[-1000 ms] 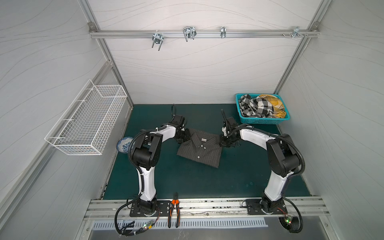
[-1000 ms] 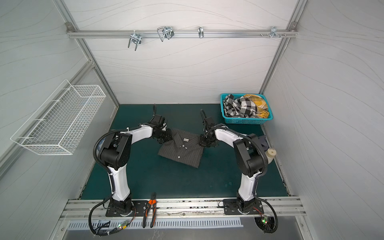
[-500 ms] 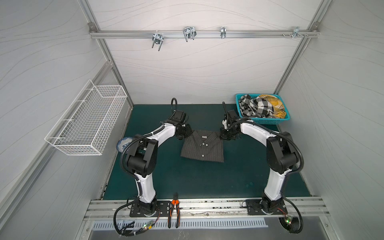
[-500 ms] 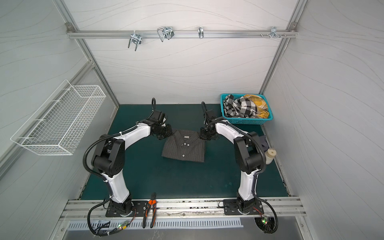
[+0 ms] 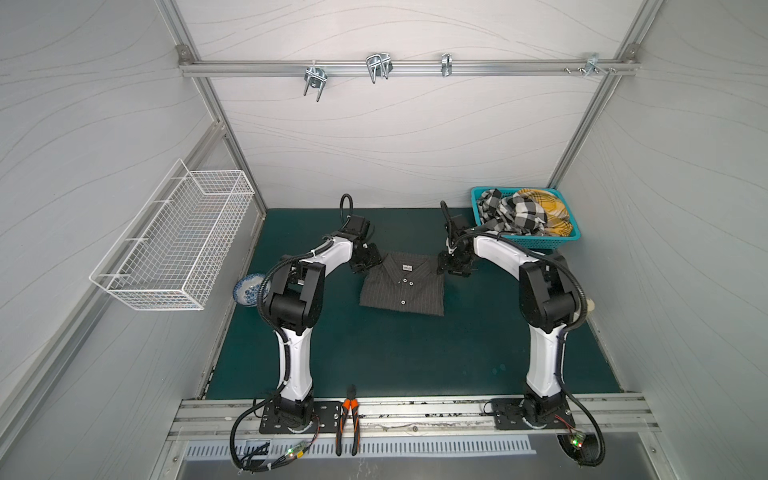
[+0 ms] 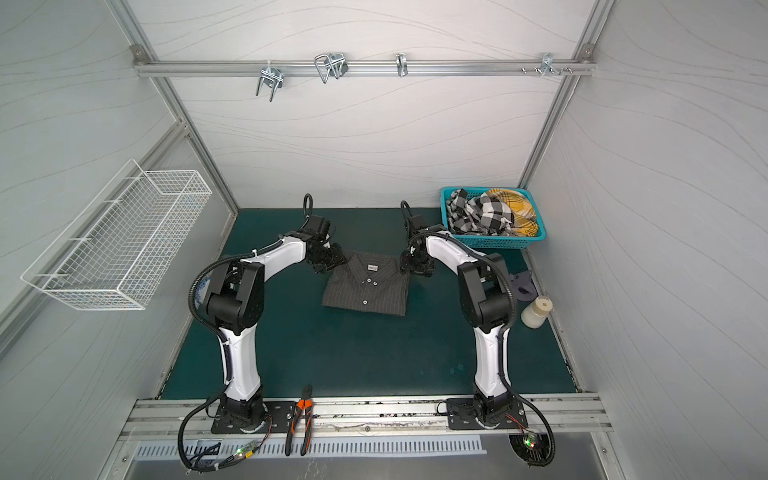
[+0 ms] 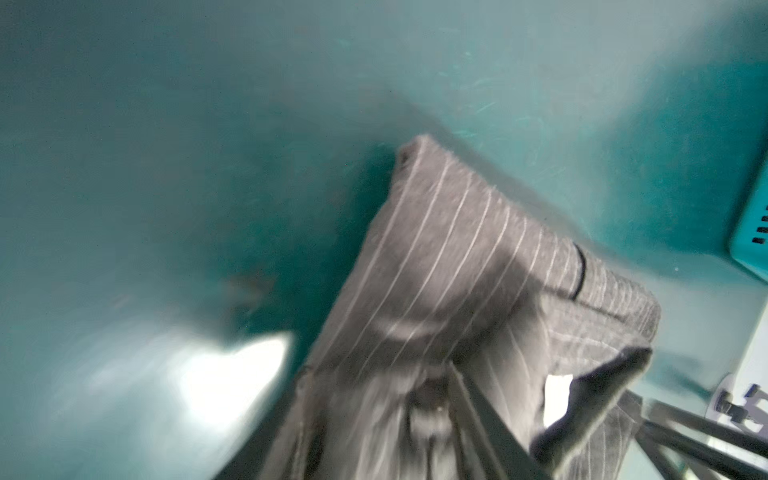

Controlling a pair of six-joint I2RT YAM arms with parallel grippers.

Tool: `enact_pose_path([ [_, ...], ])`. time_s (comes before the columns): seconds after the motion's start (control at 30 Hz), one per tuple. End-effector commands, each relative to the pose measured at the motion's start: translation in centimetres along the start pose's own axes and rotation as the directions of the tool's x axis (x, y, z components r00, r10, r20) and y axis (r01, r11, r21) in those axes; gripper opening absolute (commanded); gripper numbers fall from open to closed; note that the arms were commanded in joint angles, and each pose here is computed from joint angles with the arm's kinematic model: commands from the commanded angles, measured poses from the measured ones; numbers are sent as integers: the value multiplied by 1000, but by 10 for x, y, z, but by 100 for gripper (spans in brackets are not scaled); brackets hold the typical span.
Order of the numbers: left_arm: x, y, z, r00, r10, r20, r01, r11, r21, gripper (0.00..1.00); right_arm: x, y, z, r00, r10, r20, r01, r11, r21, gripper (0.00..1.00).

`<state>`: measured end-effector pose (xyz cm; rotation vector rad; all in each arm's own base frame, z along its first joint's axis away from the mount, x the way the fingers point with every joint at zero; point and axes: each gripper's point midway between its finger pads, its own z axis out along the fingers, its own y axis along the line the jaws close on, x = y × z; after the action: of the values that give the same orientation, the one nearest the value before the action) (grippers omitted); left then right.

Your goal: Fold and stack the long sleeve shirts

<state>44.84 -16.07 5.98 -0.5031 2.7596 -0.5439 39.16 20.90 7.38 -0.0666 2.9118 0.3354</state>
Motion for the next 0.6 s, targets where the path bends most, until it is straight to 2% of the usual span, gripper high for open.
enact_pose_path([
  [0.0, -1, -5, -54, 999, 8, 46, -8, 1000, -9, 54, 18, 17, -46, 999, -34, 31, 34, 999, 1, 61],
  [0.1, 24, 6, -62, 1000, -10, 20, 10, 1000, 8, 48, 38, 49, -47, 997, -75, 19, 77, 995, -66, 56],
  [0.2, 45, 6, -50, 999, -30, -42, 33, 997, 74, 29, 52, 82, -36, 995, -100, -14, 97, 985, -140, 44],
  [0.27, 57, 3, -32, 993, -47, -108, 59, 992, 109, 16, 60, 94, -23, 993, -106, -50, 98, 984, -150, 30],
  [0.33, 61, 0, -12, 986, -60, -154, 80, 989, 127, 12, 66, 98, -9, 993, -92, -77, 79, 984, -158, 21],
  [0.47, 58, 2, 23, 974, -81, -211, 105, 989, 105, 4, 73, 83, 18, 993, -43, -113, 26, 988, -152, 18],
  [0.57, 62, 6, 29, 972, -81, -220, 99, 992, 74, 3, 85, 61, 34, 987, -19, -157, 3, 995, -104, 16],
])
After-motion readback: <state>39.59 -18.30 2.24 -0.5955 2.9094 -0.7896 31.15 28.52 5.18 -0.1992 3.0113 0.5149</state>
